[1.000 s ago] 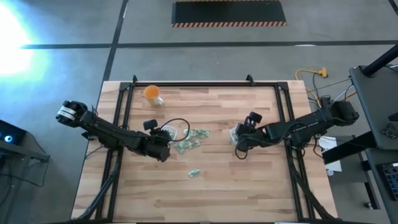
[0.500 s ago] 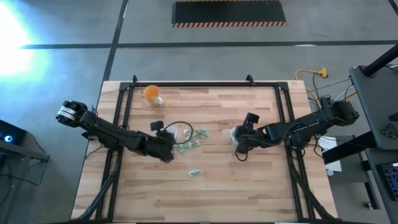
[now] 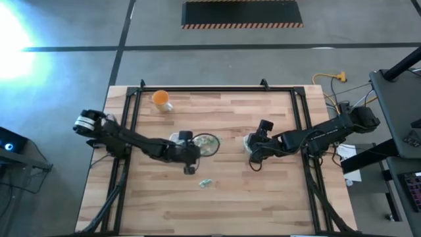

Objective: Pick and place Stevia / Truvia into bins
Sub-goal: Put the stevia packet into the left transparent container

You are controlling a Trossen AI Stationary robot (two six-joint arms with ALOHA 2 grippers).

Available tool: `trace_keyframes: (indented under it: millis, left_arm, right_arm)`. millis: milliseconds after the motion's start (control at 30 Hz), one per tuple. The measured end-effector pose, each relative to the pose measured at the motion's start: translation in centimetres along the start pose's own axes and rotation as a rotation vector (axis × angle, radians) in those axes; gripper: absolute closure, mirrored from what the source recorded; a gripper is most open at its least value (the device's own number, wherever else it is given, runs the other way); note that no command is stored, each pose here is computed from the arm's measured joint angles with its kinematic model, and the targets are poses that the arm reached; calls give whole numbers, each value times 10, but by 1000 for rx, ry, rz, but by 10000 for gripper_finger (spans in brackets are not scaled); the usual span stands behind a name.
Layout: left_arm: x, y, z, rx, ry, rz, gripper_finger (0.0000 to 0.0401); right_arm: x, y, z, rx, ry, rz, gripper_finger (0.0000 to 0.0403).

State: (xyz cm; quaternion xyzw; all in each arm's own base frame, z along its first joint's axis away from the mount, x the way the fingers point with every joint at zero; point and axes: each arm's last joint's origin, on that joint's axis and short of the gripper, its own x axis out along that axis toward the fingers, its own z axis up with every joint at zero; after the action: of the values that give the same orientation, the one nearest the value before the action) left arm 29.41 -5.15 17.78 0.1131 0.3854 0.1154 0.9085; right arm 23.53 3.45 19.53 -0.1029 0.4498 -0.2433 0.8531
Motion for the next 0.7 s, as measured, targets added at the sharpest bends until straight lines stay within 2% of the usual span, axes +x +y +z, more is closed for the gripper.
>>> trace_keyframes:
  millis: [133, 333, 500, 700]
  left_arm:
    - [15, 9, 11, -34, 16, 0, 271]
    - [35, 21, 23, -78, 48, -74, 271]
    - [48, 24, 22, -64, 152, -84, 271]
    - [56, 22, 21, -61, 182, -132, 271]
  right_arm:
    - [0, 1, 0, 3, 10, 37, 285]
    - [0, 2, -1, -2, 20, 65, 291]
    - [0, 2, -1, -7, 26, 64, 294]
    - [0, 2, -1, -7, 27, 64, 296]
